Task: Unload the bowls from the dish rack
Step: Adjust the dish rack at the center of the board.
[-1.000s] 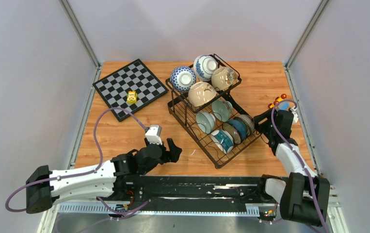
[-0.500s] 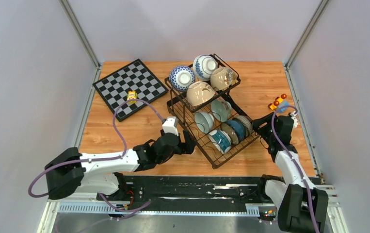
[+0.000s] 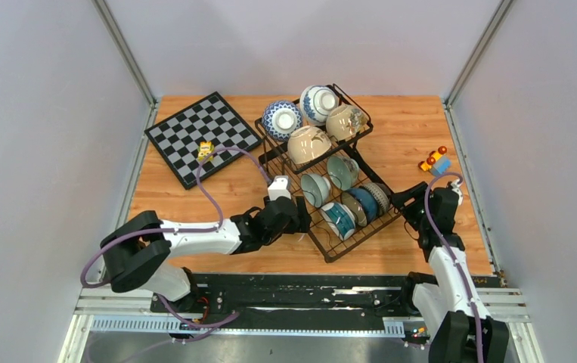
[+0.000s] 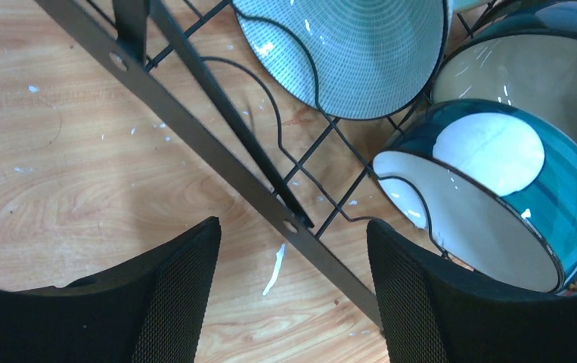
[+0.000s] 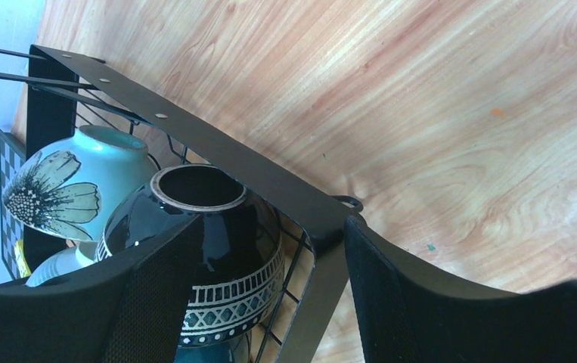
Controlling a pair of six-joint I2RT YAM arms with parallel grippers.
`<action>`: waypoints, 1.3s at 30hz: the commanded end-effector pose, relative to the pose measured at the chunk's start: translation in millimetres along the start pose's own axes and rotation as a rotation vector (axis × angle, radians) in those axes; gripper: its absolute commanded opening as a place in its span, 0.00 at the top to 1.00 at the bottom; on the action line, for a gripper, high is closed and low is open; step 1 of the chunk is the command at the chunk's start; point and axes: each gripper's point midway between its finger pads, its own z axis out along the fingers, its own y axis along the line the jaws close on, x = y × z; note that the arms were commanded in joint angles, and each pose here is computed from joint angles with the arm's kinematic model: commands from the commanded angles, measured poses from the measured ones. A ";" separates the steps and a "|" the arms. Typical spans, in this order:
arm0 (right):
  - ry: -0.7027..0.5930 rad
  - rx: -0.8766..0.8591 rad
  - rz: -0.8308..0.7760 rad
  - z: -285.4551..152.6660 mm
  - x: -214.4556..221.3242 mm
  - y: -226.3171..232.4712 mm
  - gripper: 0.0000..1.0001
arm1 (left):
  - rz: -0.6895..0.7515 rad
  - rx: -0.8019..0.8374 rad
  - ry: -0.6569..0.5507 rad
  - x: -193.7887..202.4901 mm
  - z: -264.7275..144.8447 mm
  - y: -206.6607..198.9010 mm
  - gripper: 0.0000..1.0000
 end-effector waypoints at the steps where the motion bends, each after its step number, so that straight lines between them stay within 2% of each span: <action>1: 0.176 0.008 0.022 -10.9 46.1 -14.4 0.29 | 0.034 -0.060 -0.012 -8.7 7.5 3.4 0.30; 8: 0.171 0.009 0.013 -15.6 48.5 -16.9 0.28 | 0.087 -0.073 0.031 0.1 16.2 3.4 0.51; 16: 0.119 0.016 -0.013 -20.7 27.5 -6.2 0.16 | 0.137 -0.090 0.058 6.9 15.9 10.5 0.63; 21: 0.054 0.024 -0.035 -23.0 2.0 6.2 0.11 | 0.159 -0.092 0.064 7.2 13.4 12.9 0.67; 26: -0.002 0.006 -0.053 -25.2 -27.0 28.0 0.10 | 0.189 -0.087 0.073 8.2 10.7 14.9 0.75; 30: 0.000 -0.039 -0.082 -29.8 -38.0 46.9 0.10 | 0.228 -0.061 0.086 8.0 10.0 10.4 0.86; 33: 0.014 -0.098 -0.122 -40.1 -39.1 64.4 0.11 | 0.273 -0.029 0.100 8.0 11.4 3.6 0.99; 39: 0.011 -0.200 -0.250 -72.2 -34.1 95.8 0.12 | 0.421 0.068 0.139 17.5 14.6 -18.2 1.00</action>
